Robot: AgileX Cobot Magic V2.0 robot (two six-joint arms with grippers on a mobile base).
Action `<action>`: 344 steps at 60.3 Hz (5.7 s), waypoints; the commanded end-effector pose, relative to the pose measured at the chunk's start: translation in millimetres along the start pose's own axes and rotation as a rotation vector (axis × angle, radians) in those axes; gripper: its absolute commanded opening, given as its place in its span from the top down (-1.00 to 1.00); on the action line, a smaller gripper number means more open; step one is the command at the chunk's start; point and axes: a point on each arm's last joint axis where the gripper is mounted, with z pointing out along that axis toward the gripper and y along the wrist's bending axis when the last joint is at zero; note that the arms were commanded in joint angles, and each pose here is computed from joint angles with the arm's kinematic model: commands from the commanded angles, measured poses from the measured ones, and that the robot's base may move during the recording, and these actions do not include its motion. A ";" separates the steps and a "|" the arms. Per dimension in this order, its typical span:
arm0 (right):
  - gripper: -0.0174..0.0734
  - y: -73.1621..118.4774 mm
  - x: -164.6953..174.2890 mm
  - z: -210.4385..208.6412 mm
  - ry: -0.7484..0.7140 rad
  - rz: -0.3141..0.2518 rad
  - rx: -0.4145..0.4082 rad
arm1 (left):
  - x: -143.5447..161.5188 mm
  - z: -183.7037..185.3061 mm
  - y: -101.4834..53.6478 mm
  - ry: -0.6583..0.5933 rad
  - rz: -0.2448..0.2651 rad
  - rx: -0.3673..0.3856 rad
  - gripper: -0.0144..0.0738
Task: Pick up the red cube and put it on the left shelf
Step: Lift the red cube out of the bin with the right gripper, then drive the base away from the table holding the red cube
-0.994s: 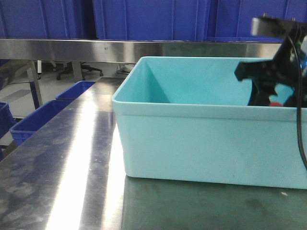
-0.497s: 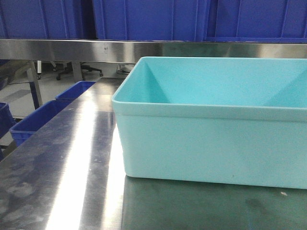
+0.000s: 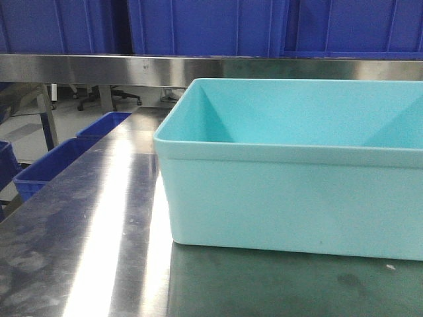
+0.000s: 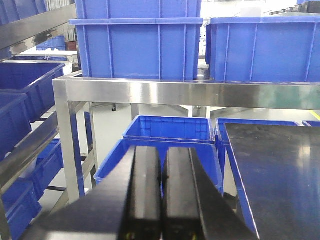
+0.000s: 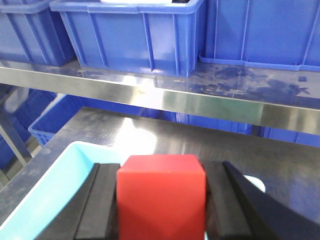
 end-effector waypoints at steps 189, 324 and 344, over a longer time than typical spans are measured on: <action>0.49 -1.3 8.4 -25.8 -0.119 -0.014 -0.012 | -0.1 -0.9 -0.2 -0.073 0.000 0.006 0.44; 0.49 -1.3 8.5 -25.8 -0.118 -0.014 -0.012 | -0.1 -0.9 -0.2 -0.073 0.000 0.006 0.44; 0.49 -1.3 8.6 -25.8 -0.117 -0.014 -0.012 | -0.1 -0.9 -0.2 -0.073 0.000 0.006 0.44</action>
